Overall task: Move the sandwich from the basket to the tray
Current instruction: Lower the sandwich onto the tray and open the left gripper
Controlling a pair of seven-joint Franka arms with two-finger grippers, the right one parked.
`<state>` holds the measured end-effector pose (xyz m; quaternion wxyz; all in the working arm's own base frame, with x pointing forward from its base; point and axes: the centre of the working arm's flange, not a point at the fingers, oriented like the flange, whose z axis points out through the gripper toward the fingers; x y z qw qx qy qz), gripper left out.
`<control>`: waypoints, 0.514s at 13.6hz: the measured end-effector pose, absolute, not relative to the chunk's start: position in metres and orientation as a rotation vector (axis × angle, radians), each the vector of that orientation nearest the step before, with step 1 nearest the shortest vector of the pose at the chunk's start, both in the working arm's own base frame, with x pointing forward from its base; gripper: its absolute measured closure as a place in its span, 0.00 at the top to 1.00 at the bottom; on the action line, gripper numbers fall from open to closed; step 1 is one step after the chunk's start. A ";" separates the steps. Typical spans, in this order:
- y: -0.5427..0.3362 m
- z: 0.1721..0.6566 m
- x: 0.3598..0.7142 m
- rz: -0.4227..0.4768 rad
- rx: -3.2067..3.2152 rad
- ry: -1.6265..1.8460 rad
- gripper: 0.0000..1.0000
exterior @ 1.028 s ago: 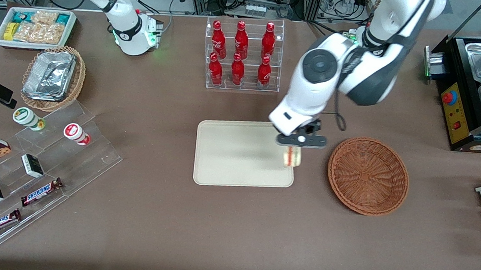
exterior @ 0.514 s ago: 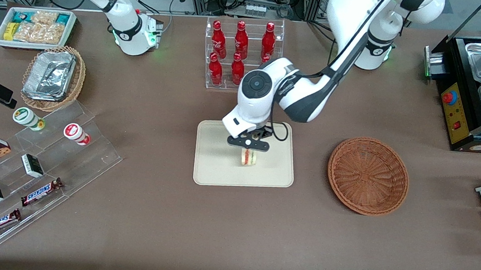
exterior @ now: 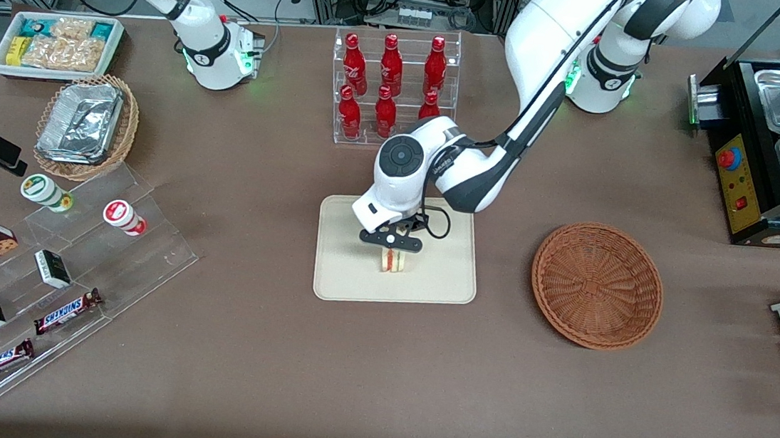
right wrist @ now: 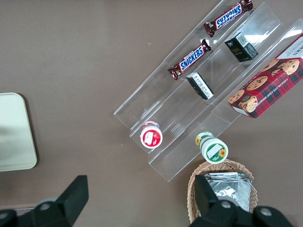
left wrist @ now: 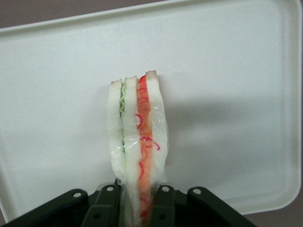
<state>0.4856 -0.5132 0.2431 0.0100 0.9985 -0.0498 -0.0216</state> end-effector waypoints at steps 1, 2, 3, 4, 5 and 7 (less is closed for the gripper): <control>-0.513 0.240 0.486 -0.072 3.120 -0.151 0.19; -0.512 0.237 0.486 -0.075 3.122 -0.147 0.18; -0.513 0.235 0.486 -0.074 3.121 -0.141 0.18; -0.513 0.234 0.487 -0.069 3.118 -0.136 0.24; -0.513 0.233 0.487 -0.068 3.117 -0.134 0.35; -0.515 0.241 0.491 -0.048 3.107 -0.127 0.55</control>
